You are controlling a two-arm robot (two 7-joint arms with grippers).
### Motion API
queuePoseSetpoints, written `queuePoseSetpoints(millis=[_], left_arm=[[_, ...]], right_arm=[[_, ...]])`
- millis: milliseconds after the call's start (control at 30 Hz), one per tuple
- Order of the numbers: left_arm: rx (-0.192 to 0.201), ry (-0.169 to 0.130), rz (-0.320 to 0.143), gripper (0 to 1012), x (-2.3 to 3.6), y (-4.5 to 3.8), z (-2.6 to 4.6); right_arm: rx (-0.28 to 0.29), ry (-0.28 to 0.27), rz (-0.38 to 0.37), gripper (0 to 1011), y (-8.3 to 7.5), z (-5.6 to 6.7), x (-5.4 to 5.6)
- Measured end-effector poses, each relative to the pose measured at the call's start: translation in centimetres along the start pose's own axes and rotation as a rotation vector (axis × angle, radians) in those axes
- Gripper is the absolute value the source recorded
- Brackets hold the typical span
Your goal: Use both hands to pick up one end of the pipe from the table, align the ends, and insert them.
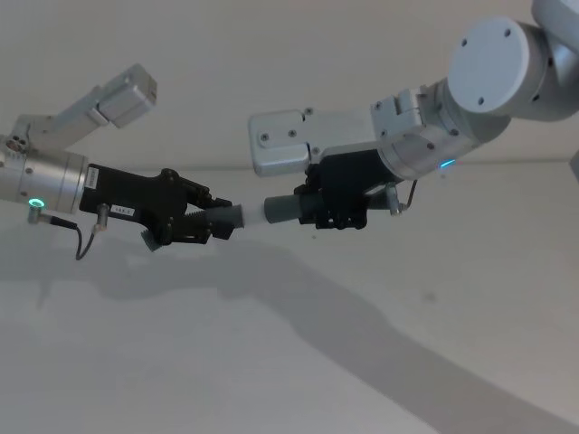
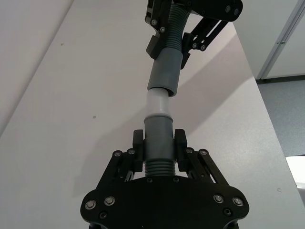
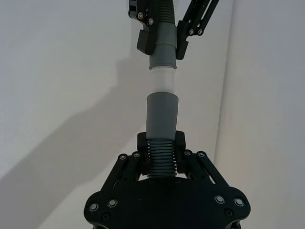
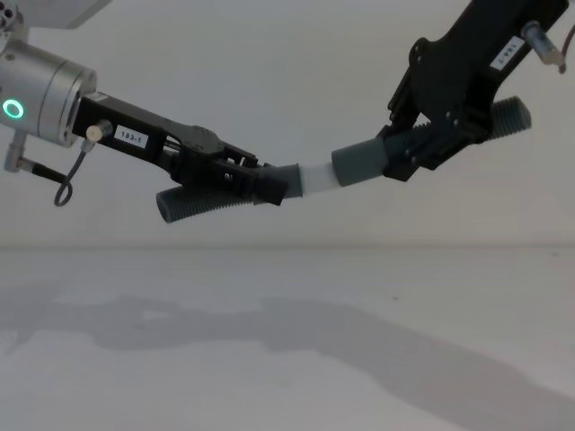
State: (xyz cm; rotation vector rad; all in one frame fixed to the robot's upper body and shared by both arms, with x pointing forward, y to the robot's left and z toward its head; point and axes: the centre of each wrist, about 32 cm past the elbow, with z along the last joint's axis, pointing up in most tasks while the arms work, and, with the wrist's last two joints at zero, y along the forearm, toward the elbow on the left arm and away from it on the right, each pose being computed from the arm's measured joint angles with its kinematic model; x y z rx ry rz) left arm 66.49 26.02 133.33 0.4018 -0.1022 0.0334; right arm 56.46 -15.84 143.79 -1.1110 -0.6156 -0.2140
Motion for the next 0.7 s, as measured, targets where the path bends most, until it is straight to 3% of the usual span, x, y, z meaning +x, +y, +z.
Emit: queuePoseSetpoints(millis=[700], left_arm=[[0.001,0.000,0.001,358,0.00,0.04,-0.02]], right_arm=[[-0.004,0.010,0.000,286,0.02,0.02,-0.04]])
